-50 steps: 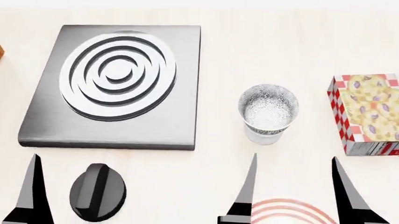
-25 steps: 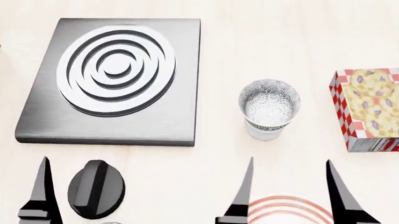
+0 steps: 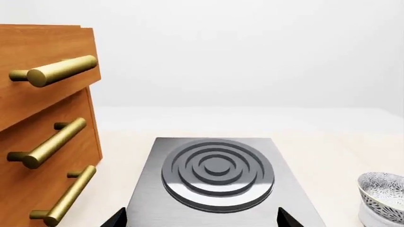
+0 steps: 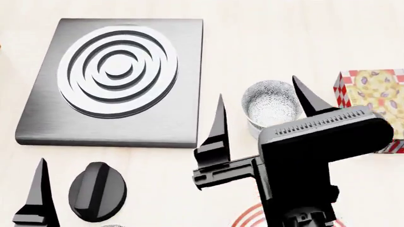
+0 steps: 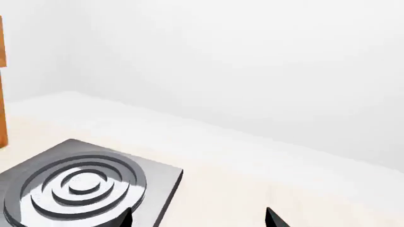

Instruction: Pick the akita bowl on the ramekin and place it on the plate.

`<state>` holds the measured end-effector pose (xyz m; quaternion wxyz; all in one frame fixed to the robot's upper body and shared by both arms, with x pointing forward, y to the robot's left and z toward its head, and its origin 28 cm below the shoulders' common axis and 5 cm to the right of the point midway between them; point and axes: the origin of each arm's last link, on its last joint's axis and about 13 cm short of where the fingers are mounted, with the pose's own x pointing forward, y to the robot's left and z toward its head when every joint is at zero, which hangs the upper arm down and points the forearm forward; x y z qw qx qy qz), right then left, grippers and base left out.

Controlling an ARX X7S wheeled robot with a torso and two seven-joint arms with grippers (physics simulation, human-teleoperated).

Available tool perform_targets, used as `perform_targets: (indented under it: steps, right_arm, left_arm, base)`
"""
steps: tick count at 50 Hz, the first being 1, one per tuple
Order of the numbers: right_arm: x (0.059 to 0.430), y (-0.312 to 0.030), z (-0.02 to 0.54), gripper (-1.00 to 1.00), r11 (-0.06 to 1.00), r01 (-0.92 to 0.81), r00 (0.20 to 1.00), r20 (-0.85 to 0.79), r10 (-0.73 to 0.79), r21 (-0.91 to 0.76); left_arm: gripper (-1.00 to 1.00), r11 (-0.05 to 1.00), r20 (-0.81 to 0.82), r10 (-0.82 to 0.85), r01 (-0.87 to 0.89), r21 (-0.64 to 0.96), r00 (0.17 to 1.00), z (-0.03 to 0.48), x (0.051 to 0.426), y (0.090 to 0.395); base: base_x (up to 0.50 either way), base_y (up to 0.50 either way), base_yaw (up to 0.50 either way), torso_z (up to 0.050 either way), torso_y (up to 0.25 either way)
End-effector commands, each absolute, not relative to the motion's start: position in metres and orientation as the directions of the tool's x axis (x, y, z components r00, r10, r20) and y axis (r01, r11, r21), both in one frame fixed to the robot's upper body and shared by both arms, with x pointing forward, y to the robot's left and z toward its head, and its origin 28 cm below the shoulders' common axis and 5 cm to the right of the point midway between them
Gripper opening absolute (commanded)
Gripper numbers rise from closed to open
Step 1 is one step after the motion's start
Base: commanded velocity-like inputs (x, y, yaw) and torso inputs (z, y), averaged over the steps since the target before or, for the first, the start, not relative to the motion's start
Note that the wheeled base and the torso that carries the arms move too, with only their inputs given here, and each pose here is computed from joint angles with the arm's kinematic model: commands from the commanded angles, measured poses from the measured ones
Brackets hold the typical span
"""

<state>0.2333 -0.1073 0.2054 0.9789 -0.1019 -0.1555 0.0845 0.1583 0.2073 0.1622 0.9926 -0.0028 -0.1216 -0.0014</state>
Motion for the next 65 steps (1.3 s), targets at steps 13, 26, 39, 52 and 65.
perform_targets:
  steps: [13,26,39,52,65]
  right_arm:
    - [0.319,-0.129,0.287,1.00,0.754,-0.345,0.938,-0.173,0.300,-0.559]
    - [0.365,-0.137,0.300,1.00,0.695,-0.430,0.899,-0.349,0.266,-0.576]
    - [0.389,-0.137,0.303,1.00,0.662,-0.517,0.840,-0.472,0.268,-0.543]
    - [0.405,-0.133,0.292,1.00,0.636,-0.590,0.778,-0.561,0.281,-0.498]
    - [0.416,-0.132,0.272,1.00,0.658,-0.618,0.732,-0.619,0.284,-0.429]
  left_arm:
    - [1.00,0.999,0.263,-0.032,0.035,-0.005,0.964,0.161,0.157,0.206]
    - [1.00,0.999,0.258,-0.033,0.036,-0.005,0.966,0.160,0.157,0.207]
    - [1.00,0.999,0.252,-0.032,0.035,-0.007,0.967,0.159,0.158,0.207]
    - [1.00,0.999,0.252,-0.030,0.032,-0.005,0.967,0.159,0.159,0.207]
    - [1.00,0.999,0.251,-0.031,0.032,-0.001,0.967,0.158,0.160,0.207]
  base:
    - [0.00,0.00,0.00,0.000,0.000]
    - [0.00,0.00,0.00,0.000,0.000]
    - [0.00,0.00,0.00,0.000,0.000]
    - [0.00,0.00,0.00,0.000,0.000]
    - [0.00,0.00,0.00,0.000,0.000]
